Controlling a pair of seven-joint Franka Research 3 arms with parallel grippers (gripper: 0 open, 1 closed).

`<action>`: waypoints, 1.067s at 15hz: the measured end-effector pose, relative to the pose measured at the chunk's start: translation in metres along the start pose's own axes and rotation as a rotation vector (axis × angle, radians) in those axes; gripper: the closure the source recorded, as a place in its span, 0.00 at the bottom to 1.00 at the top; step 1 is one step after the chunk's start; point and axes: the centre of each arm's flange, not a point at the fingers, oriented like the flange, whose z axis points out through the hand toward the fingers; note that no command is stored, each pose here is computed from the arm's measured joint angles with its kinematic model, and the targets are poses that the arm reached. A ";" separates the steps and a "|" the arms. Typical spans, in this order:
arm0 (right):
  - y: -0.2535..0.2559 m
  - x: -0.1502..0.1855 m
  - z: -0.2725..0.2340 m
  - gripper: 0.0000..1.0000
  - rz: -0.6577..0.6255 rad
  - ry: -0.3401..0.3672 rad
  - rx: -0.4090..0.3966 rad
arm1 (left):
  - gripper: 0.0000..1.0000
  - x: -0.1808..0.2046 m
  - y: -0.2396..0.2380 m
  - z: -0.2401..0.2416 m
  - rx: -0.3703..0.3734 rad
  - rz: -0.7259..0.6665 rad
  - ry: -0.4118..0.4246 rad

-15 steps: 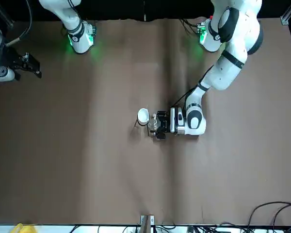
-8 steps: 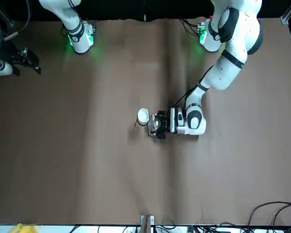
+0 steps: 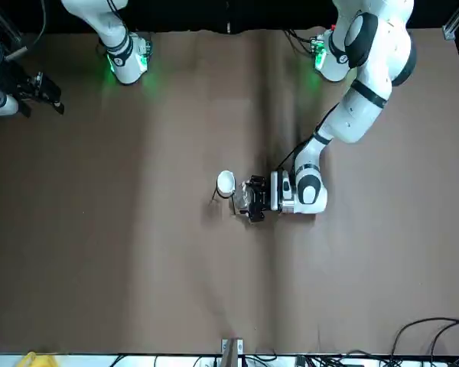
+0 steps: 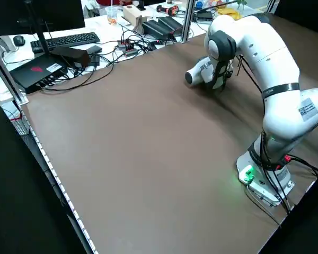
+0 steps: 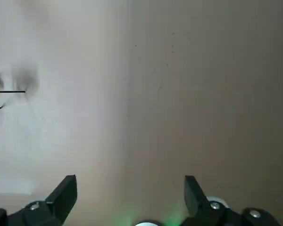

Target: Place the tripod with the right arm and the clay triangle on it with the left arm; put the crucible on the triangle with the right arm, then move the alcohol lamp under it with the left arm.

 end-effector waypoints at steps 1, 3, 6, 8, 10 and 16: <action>0.000 0.000 0.000 0.00 0.000 0.000 0.000 | 0.00 -0.001 -0.001 -0.002 0.004 0.000 -0.001; 0.001 0.000 0.000 0.00 0.001 -0.001 0.000 | 0.00 -0.003 -0.005 -0.010 0.016 -0.001 -0.007; 0.001 0.000 0.001 0.00 0.002 -0.002 0.000 | 0.00 -0.005 -0.011 -0.028 0.043 -0.006 -0.011; 0.001 0.000 0.001 0.00 0.002 -0.002 0.000 | 0.00 -0.005 -0.014 -0.036 0.056 -0.007 -0.013; 0.001 0.000 0.001 0.00 0.002 -0.002 0.000 | 0.00 -0.001 -0.018 -0.046 0.070 -0.004 -0.015; 0.000 0.000 0.002 0.00 -0.002 -0.003 -0.001 | 0.11 0.004 -0.024 -0.059 0.086 0.014 -0.019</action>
